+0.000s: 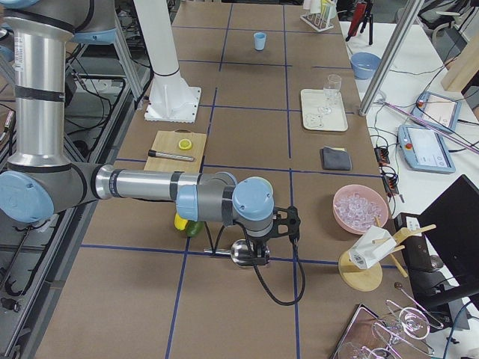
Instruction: Pour ice into bowl
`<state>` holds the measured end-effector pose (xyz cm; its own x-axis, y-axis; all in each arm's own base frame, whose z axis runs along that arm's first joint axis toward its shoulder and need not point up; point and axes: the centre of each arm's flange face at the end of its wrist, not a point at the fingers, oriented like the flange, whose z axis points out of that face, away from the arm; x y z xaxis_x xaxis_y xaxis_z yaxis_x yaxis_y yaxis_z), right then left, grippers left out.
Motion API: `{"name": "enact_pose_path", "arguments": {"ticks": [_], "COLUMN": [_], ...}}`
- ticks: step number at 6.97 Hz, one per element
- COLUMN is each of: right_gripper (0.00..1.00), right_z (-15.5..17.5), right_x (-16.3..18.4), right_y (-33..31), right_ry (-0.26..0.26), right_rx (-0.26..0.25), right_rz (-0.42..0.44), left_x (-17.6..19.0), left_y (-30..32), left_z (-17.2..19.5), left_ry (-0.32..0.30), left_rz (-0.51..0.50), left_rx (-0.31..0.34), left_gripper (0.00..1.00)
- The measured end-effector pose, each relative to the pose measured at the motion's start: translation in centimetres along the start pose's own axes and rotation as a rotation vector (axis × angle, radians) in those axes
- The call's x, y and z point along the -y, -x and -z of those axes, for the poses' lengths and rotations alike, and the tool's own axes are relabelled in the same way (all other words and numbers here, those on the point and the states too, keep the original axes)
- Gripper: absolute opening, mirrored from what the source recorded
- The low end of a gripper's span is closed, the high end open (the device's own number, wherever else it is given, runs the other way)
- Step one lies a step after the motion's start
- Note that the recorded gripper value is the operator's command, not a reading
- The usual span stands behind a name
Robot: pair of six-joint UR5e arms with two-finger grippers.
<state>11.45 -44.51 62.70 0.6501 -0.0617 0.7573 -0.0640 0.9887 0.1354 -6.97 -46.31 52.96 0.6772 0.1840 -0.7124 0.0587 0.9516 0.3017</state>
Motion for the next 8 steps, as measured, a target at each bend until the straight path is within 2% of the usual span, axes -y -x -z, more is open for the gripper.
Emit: {"name": "enact_pose_path", "arguments": {"ticks": [1, 3, 5, 6, 8], "right_gripper": [1.00, 1.00, 1.00, 1.00, 1.00], "right_z": [0.1, -1.5, -3.3, -4.9, -10.5], "right_x": [0.9, 1.3, 2.1, 1.5, -0.4], "right_y": [0.9, 2.7, 7.1, 9.6, 14.8], "right_ry": [-0.004, 0.030, 0.054, 0.050, 0.022], "right_rx": [0.000, 0.031, 0.092, 0.092, 0.067], "right_rz": [0.023, 0.033, -0.063, -0.082, -0.119], "left_x": [0.4, -0.4, -3.1, -4.7, -7.1], "left_y": [-3.3, -9.0, -12.4, -13.7, -15.6], "left_z": [1.4, 1.0, -1.4, -2.6, -4.1], "left_ry": [-0.042, -0.103, -0.164, -0.201, -0.274], "left_rz": [0.013, 0.041, 0.061, 0.070, 0.062], "left_rx": [-0.014, -0.054, -0.067, -0.073, -0.035], "left_gripper": [1.00, 1.00, 1.00, 1.00, 1.00]}}
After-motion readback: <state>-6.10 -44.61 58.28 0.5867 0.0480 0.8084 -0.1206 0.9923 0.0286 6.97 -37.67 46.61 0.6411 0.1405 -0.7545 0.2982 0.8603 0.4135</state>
